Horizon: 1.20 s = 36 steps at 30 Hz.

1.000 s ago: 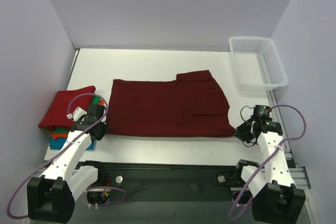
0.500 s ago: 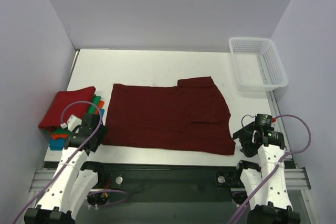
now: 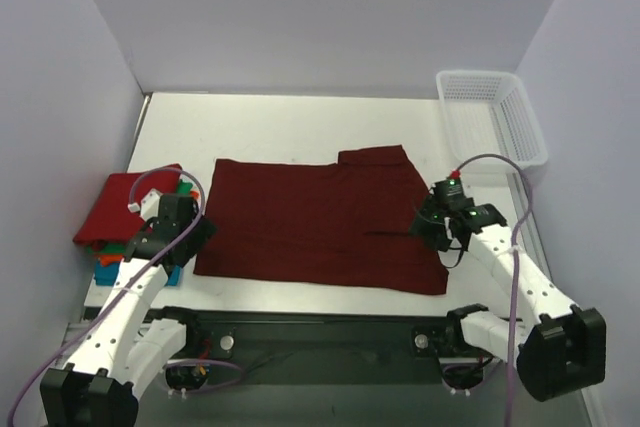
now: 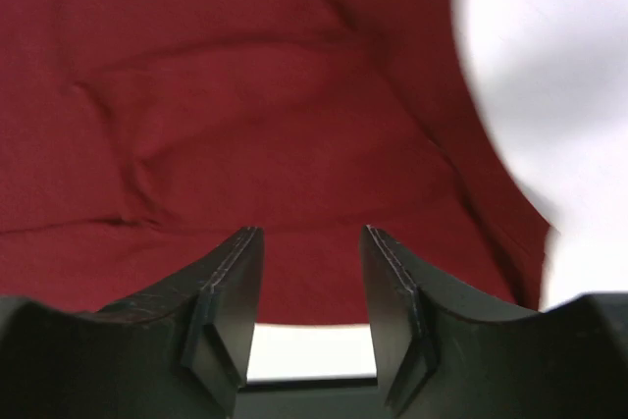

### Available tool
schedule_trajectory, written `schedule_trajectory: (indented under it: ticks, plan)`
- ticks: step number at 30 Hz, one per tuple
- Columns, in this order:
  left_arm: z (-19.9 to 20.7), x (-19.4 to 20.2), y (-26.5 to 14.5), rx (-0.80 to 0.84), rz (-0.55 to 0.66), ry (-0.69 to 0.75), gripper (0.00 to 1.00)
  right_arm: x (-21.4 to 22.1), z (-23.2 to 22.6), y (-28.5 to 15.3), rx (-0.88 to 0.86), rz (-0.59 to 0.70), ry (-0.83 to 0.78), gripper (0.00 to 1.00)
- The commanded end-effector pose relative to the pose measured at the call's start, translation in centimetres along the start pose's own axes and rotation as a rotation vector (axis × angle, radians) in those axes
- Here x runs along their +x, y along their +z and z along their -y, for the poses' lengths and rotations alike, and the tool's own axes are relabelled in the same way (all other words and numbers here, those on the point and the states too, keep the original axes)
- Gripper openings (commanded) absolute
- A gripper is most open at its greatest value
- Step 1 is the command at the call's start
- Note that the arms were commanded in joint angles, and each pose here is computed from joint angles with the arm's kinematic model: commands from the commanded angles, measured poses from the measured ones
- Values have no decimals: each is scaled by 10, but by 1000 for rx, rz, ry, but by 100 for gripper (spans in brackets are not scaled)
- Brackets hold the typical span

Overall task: Fold and stack the t-shirts
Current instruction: Fold the flattened tshirt in 1/3 of the way, then grap the side of the flattened tshirt furthest away from the robot with both arms

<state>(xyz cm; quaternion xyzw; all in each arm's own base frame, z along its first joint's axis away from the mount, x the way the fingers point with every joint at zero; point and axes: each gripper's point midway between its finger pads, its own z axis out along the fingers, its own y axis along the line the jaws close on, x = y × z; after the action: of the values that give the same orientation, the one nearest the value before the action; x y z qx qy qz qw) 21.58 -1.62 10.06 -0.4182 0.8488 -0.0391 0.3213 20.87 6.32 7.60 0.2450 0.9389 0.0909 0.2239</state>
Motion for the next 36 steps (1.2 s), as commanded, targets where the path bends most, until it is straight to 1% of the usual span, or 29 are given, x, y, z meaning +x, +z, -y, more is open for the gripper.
schedule_trajectory:
  ticks: [1,2,4,5,7,8,9,11,12,15,21,36]
  plan:
    - [35,-16,-9,116,41,59,77,-42,-48,6,-4,145,-110,43]
    - [38,-14,-10,126,37,73,77,-40,-55,18,28,121,-143,42]
    - [42,-14,-10,139,35,89,77,-44,-71,25,53,131,-185,39]
    - [44,-13,-10,145,31,97,77,-45,-89,31,63,139,-234,39]
    - [47,-10,-10,159,22,111,77,-45,-106,38,72,143,-266,34]
    - [47,-10,-10,161,18,116,77,-40,-110,50,98,122,-289,33]
    - [48,-9,-10,165,16,121,77,-43,-125,49,85,142,-304,32]
    - [50,-8,-10,174,14,132,76,-37,-131,61,110,125,-325,31]
    - [49,-8,-11,173,15,138,76,-40,-142,60,101,141,-334,30]
    - [50,-8,-12,181,17,150,77,-37,-154,67,107,137,-352,30]
    - [52,-9,-14,193,20,152,76,-30,-167,81,131,107,-391,31]
    - [53,-6,-9,196,11,154,76,-6,-157,97,193,61,-419,31]
